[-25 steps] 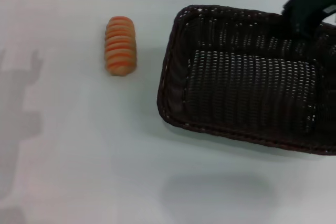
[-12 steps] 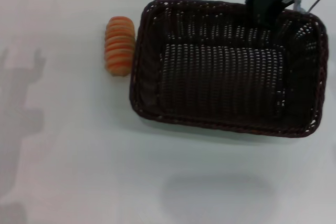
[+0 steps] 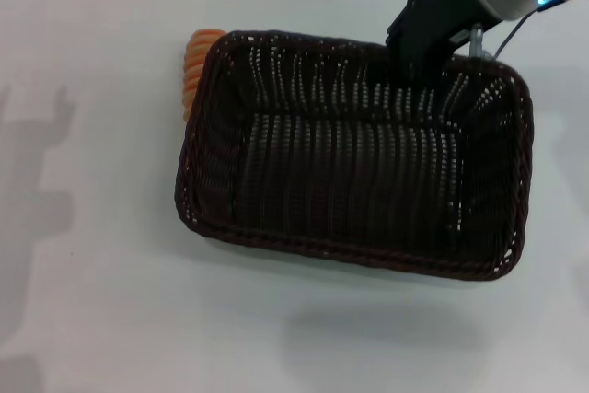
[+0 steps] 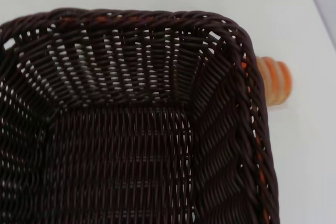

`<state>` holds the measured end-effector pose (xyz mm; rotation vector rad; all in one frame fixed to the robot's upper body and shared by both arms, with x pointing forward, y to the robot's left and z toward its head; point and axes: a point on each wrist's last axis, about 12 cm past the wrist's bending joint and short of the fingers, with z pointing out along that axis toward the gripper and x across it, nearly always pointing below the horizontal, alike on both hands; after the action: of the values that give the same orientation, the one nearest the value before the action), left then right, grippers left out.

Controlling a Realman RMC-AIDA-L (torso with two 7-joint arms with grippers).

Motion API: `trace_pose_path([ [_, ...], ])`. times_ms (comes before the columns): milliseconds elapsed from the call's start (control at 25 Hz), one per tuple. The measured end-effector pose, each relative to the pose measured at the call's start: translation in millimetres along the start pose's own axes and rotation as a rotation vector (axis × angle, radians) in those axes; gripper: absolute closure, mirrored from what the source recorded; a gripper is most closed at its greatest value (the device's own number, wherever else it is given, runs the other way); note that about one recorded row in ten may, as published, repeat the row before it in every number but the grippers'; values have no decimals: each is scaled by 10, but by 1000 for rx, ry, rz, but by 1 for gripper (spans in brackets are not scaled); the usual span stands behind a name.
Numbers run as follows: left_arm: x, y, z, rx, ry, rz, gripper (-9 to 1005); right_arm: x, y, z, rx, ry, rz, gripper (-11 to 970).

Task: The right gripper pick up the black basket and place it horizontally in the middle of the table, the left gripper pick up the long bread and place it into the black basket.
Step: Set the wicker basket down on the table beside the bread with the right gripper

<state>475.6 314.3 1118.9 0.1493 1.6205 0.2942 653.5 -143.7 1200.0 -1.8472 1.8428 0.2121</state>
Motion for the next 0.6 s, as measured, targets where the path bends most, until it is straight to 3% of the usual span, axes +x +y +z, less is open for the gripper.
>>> trace_pose_path([
  [360, -1, -9, -18, 1, -1, -1, 170, -47, 91, 66, 3, 40, -26, 772],
  [600, -10, -25, -23, 4, -4, -5, 170, -104, 128, 65, 27, 59, -19, 701],
])
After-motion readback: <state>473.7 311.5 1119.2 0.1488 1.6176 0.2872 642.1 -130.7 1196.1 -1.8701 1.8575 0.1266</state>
